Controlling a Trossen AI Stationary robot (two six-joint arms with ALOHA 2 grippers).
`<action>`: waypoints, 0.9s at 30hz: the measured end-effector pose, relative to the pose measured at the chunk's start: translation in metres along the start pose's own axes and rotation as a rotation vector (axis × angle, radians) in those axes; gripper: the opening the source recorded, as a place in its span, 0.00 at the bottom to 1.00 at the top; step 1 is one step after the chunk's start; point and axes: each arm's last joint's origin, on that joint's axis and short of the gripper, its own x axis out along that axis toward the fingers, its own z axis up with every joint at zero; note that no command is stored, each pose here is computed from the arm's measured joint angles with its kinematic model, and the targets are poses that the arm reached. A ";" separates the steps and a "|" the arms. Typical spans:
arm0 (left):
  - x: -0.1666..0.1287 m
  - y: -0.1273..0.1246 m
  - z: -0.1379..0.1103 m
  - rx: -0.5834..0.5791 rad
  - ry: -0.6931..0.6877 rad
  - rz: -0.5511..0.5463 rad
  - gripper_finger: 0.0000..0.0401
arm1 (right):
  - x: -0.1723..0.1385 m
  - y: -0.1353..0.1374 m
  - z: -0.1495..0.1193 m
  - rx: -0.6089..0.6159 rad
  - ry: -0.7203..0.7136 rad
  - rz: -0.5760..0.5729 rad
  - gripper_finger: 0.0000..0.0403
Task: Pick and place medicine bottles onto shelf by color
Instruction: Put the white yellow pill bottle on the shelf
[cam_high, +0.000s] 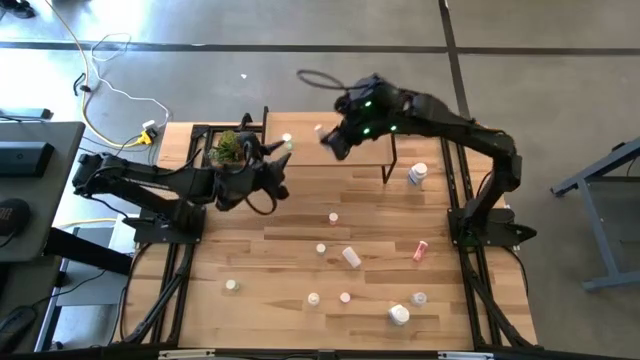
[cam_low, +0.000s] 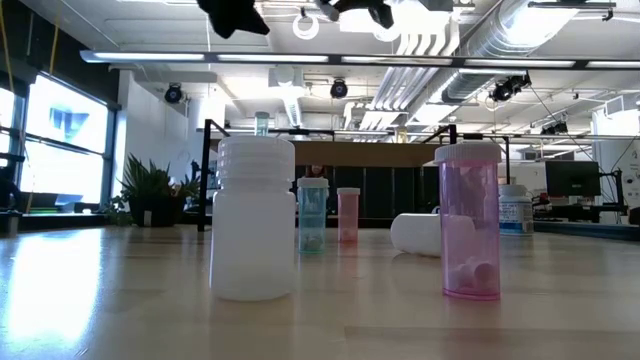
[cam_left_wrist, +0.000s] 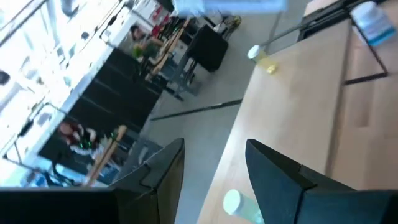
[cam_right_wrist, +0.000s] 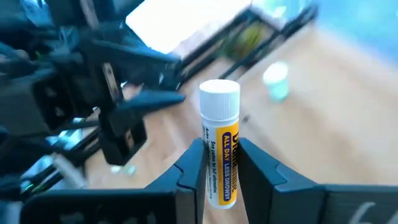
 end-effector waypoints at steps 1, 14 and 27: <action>0.004 0.002 -0.002 -0.023 0.005 -0.001 0.40 | -0.007 -0.002 0.004 -0.018 -0.033 -0.004 0.15; 0.049 0.032 -0.028 -0.339 0.005 -0.113 0.40 | -0.091 -0.007 0.041 -0.472 -0.484 -0.061 0.15; 0.061 0.046 -0.038 -0.314 0.029 -0.061 0.40 | -0.047 -0.019 0.056 -0.685 -0.501 0.006 0.15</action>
